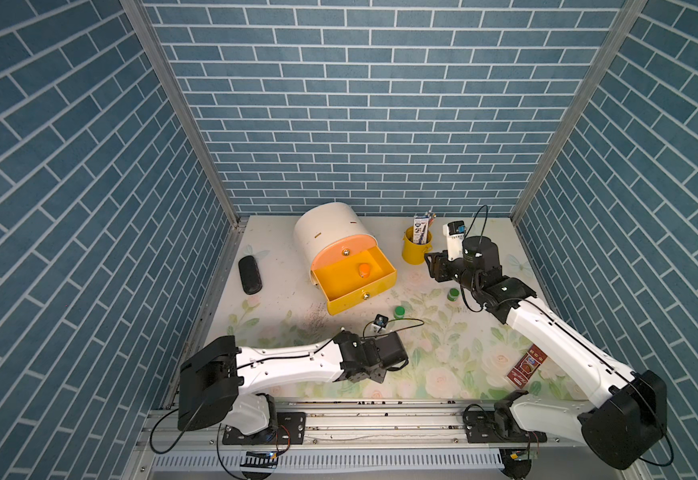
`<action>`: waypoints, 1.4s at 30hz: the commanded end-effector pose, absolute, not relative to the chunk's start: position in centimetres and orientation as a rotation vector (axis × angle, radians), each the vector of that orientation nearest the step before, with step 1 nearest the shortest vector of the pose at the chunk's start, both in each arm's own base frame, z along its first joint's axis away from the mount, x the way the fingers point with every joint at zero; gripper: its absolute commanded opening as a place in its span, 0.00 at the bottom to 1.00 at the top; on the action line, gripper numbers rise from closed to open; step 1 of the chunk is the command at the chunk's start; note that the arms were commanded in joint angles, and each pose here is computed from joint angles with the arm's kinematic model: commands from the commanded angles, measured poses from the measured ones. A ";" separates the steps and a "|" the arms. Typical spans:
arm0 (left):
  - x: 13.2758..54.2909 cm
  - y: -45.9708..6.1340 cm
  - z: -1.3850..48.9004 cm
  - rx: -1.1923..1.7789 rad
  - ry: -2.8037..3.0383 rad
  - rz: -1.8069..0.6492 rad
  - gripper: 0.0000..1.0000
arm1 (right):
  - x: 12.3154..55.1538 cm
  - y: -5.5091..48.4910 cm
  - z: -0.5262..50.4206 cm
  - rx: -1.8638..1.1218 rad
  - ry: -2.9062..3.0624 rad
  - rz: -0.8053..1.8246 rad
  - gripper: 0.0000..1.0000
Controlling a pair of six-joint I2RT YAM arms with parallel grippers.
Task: Put the paint cans in the drawer according to color
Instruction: Pick up the paint can at the center of the board, then place the paint can in the drawer.
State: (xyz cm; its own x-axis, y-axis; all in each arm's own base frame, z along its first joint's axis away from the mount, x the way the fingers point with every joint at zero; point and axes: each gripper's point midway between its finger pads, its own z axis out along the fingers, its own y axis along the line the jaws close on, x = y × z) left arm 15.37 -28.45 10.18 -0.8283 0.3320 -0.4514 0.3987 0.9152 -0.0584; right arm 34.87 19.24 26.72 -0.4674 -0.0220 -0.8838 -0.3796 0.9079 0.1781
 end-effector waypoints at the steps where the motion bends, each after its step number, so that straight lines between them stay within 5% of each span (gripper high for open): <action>1: 18.4 -26.8 15.4 0.535 2.556 -0.166 0.28 | 33.9 20.0 28.9 -0.339 1.916 0.514 0.61; 9: 27.5 -23.5 28.9 0.305 2.326 -0.134 0.27 | 32.3 21.2 29.8 -0.434 1.837 0.610 0.61; 14: 30.9 -22.0 31.3 0.263 2.311 -0.122 0.28 | 32.3 21.3 29.8 -0.442 1.842 0.610 0.61; 24: 34.7 -20.3 27.6 0.293 2.437 -0.097 0.26 | 31.8 22.6 28.9 -0.511 1.866 0.669 0.60; 42: 35.1 -18.7 19.9 0.311 2.562 -0.057 0.24 | 31.6 23.8 27.6 -0.555 1.890 0.724 0.59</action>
